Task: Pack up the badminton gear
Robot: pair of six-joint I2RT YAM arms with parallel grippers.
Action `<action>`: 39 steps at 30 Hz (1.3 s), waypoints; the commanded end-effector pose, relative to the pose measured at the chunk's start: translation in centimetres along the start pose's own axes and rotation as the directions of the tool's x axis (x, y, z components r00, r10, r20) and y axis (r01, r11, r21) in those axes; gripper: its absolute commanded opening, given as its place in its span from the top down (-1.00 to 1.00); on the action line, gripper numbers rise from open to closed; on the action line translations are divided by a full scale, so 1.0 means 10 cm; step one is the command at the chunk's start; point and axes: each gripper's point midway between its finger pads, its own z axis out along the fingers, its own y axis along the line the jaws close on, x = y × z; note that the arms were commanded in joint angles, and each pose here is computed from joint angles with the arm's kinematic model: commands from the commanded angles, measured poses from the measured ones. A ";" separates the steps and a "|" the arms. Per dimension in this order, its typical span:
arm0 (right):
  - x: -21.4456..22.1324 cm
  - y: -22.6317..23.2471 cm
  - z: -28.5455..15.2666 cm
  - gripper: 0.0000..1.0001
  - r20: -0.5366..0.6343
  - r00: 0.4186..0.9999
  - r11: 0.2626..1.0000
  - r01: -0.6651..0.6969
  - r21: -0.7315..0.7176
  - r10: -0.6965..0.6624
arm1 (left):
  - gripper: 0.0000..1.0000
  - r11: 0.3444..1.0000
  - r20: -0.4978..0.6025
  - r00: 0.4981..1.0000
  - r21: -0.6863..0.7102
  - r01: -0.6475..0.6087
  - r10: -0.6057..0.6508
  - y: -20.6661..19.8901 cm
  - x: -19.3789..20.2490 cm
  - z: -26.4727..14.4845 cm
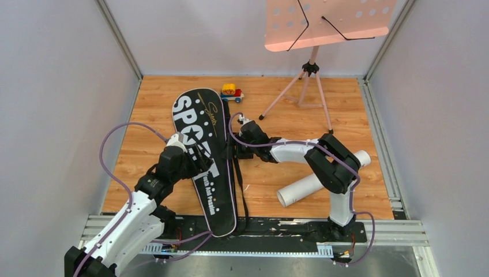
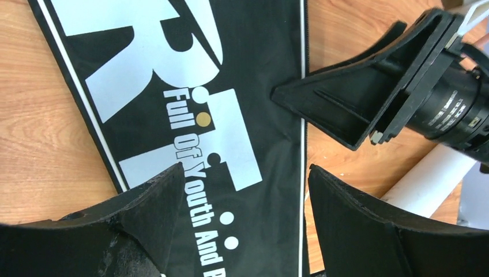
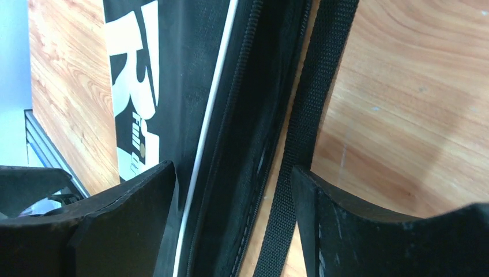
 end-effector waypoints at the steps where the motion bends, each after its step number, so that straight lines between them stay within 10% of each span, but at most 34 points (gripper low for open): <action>1: -0.01 0.14 0.15 -0.47 -0.033 0.999 0.997 0.018 -0.069 -0.020 | -0.70 0.999 0.001 0.999 -0.001 -0.041 0.041 0.02 0.00 0.01; 8: 0.15 0.17 0.29 -0.21 -0.088 0.996 0.990 0.001 -0.139 -0.013 | -0.76 0.998 0.047 0.997 -0.013 -0.059 0.059 0.01 -0.13 -0.08; 19: -0.06 0.55 0.07 0.99 -0.015 0.995 0.954 0.095 -0.284 -0.103 | -0.99 0.978 0.170 0.978 -0.190 -0.085 0.118 -0.02 -0.74 -0.26; 32: -0.33 0.96 -0.53 1.00 0.123 0.909 0.900 0.414 -0.140 -0.399 | -1.00 0.905 0.344 0.939 -0.394 0.158 -0.014 0.07 -1.71 -0.44; 39: -0.47 1.20 -0.82 1.00 0.210 0.757 0.783 0.614 0.095 -0.619 | -0.98 0.846 0.426 0.897 -0.430 0.316 -0.118 0.11 -2.30 -0.61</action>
